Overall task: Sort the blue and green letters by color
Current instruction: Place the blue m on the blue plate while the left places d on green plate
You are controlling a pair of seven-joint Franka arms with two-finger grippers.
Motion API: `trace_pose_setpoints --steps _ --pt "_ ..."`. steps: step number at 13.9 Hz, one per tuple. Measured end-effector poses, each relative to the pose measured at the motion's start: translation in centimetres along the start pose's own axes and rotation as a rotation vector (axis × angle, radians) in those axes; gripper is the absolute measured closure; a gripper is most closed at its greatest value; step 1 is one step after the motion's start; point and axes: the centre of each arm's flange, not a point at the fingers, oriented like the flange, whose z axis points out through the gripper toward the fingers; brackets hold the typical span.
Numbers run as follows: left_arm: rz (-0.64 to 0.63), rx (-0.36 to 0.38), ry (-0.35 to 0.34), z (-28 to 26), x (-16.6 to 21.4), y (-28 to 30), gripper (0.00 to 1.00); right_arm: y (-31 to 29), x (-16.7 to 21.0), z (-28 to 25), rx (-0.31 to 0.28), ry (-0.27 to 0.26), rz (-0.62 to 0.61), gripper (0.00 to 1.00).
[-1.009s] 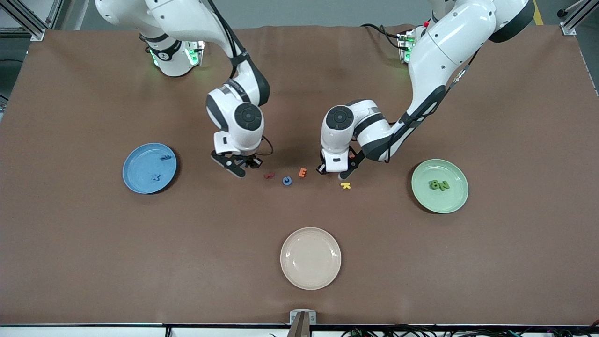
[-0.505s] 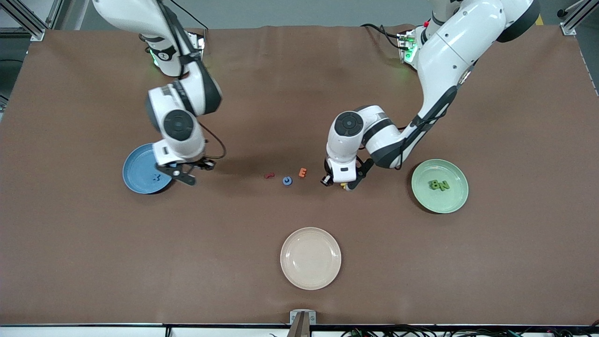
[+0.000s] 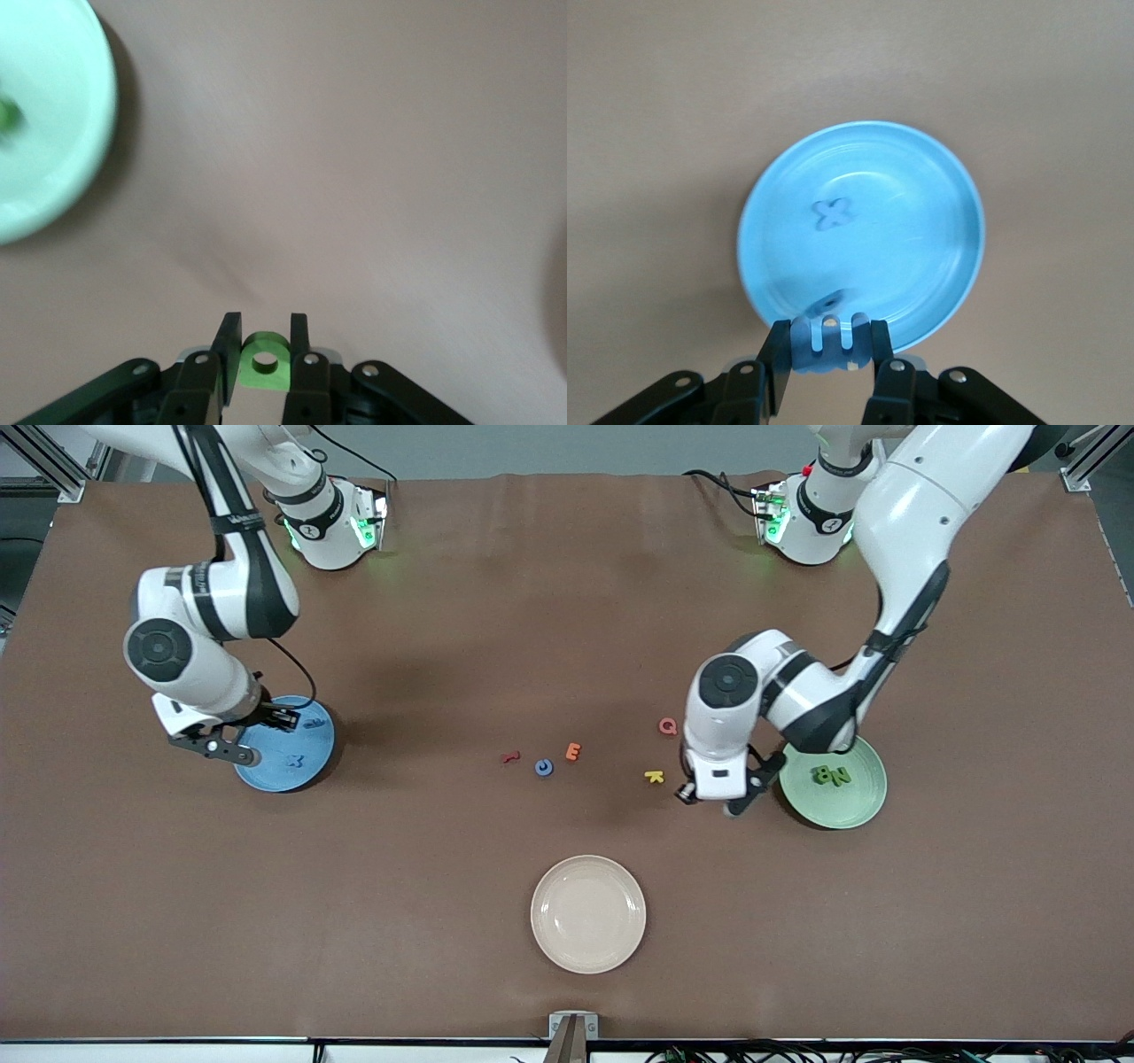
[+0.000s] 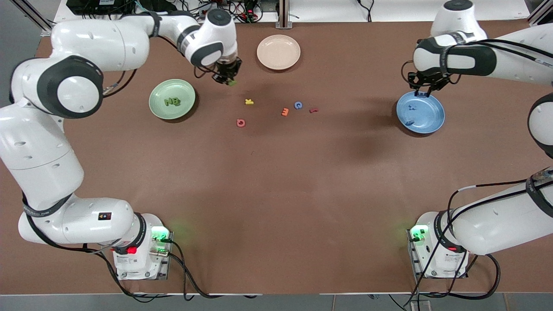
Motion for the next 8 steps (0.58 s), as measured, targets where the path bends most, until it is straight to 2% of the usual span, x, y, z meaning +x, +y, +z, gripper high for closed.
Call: trace_pose_setpoints --steps 3,6,8 --pt "0.092 0.08 -0.014 0.7 5.7 -3.9 0.74 4.3 0.8 1.4 0.021 0.015 -0.023 0.59" --pt "0.161 0.11 -0.069 2.2 10.9 -8.8 0.74 6.4 0.7 2.6 0.03 0.021 -0.011 0.59" --pt "0.199 0.131 -0.105 3.9 13.2 -11.9 0.74 6.2 0.7 2.6 0.031 0.024 -0.014 0.44"
